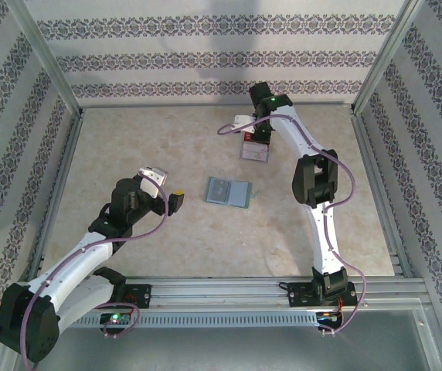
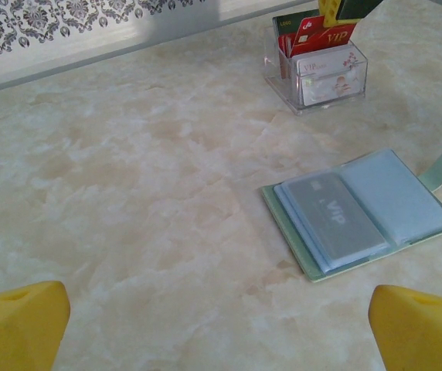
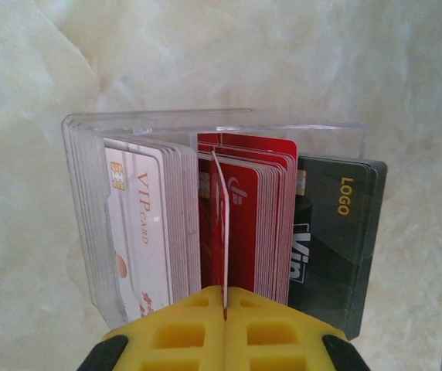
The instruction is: Take the credit cards out of the card holder
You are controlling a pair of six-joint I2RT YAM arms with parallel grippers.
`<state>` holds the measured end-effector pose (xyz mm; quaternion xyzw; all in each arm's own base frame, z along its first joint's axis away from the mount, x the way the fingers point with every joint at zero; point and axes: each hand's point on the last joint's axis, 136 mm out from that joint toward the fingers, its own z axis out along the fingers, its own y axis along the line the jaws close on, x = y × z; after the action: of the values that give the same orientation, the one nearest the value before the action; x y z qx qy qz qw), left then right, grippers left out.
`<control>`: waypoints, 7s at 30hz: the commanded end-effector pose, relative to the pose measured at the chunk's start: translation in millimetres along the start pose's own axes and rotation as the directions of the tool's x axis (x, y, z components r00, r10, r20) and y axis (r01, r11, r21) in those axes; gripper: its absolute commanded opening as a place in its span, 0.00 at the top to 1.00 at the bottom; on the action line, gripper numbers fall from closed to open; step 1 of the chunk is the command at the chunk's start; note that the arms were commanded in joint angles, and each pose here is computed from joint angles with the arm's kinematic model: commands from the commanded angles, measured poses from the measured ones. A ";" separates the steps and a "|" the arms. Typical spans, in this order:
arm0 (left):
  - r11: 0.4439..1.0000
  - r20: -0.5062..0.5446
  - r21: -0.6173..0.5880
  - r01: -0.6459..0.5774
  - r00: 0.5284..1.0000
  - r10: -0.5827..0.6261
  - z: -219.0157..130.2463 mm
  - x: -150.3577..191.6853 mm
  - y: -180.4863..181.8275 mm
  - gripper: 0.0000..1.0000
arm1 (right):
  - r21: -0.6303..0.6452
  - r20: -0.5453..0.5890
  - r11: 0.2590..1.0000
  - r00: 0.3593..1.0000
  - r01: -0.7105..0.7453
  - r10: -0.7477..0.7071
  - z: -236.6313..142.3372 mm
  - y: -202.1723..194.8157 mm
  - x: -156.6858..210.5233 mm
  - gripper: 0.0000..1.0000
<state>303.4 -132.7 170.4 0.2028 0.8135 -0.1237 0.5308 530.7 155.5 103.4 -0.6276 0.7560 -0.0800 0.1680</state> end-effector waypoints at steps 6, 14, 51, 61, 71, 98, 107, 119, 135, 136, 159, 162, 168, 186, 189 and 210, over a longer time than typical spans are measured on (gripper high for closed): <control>1.000 0.020 0.002 0.001 1.000 -0.001 -2.6 -13.2 2.1 0.00 | 0.030 -0.046 0.999 0.998 -0.032 0.034 8.4 -12.4 11.3 0.89; 1.000 0.023 0.001 0.006 1.000 -0.006 -3.2 -13.6 2.4 0.00 | 0.052 -0.072 0.998 0.996 -0.044 0.047 7.4 -17.4 15.4 0.74; 0.811 -0.349 0.066 0.581 0.775 -0.527 63.6 1.3 -23.2 0.21 | -0.267 0.469 0.379 0.224 -0.886 0.854 -195.5 71.0 18.5 0.25; 0.732 -0.544 0.093 0.675 0.650 -0.530 92.6 19.3 -67.9 0.47 | -0.530 0.430 0.096 -0.169 -0.842 0.887 -187.9 115.0 61.0 0.02; 0.751 -0.662 0.073 0.656 0.595 -0.455 129.5 39.3 -108.3 0.61 | -0.554 0.325 -0.023 -0.241 -0.832 0.914 -153.1 133.3 75.0 0.02; 0.820 -0.717 -0.073 0.568 0.542 -0.439 152.1 83.6 -92.9 0.67 | -0.513 0.282 -0.056 -0.229 -0.857 0.932 -127.2 136.2 84.4 0.02; 0.811 -0.723 -0.057 0.582 0.536 -0.435 151.6 82.7 -98.5 0.67 | -0.514 0.269 -0.064 -0.231 -0.855 0.935 -122.9 137.1 84.5 0.02; 0.808 -0.734 -0.023 0.589 0.539 -0.413 158.7 81.6 -113.6 0.67 | -0.614 0.101 -0.107 -0.213 -0.782 0.972 -101.4 151.1 62.7 0.23; 0.797 -0.722 0.052 0.602 0.574 -0.387 158.3 54.6 -130.6 0.68 | -0.615 -0.035 -0.157 -0.172 -0.773 0.984 -55.2 166.9 40.8 0.39; 0.795 -0.723 0.059 0.604 0.575 -0.383 157.8 51.8 -133.0 0.68 | -0.610 -0.032 -0.155 -0.172 -0.777 0.985 -54.9 166.9 41.7 0.39; 0.789 -0.771 0.178 0.588 0.582 -0.259 183.9 39.6 -192.9 0.57 | -0.543 0.060 -0.170 -0.240 -0.823 0.969 -70.8 158.2 79.6 0.37; 0.787 -0.781 0.180 0.589 0.573 -0.250 188.5 43.9 -198.1 0.55 | -0.540 0.064 -0.171 -0.242 -0.824 0.968 -71.6 158.2 81.7 0.37; 0.792 -0.799 0.171 0.587 0.553 -0.237 194.6 55.2 -204.3 0.52 | -0.538 0.067 -0.170 -0.243 -0.826 0.968 -72.0 157.8 83.9 0.37; 0.811 -0.754 0.210 0.546 0.618 -0.221 182.5 23.2 -200.6 0.52 | -0.567 0.049 -0.167 -0.235 -0.807 0.971 -75.2 154.3 77.4 0.37; 0.808 -0.737 0.229 0.543 0.638 -0.221 177.9 9.4 -200.2 0.52 | -0.579 0.038 -0.172 -0.237 -0.797 0.971 -76.1 153.9 74.8 0.38; 0.733 -0.628 0.146 0.664 0.635 -0.450 144.5 -19.8 -111.1 0.70 | -0.696 -0.063 -0.171 -0.178 -0.697 0.982 -94.2 147.0 23.4 0.50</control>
<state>368.9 -310.6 126.1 0.0906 0.9218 -0.3456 0.1506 356.7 137.9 129.9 0.1263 0.8729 0.4234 0.2071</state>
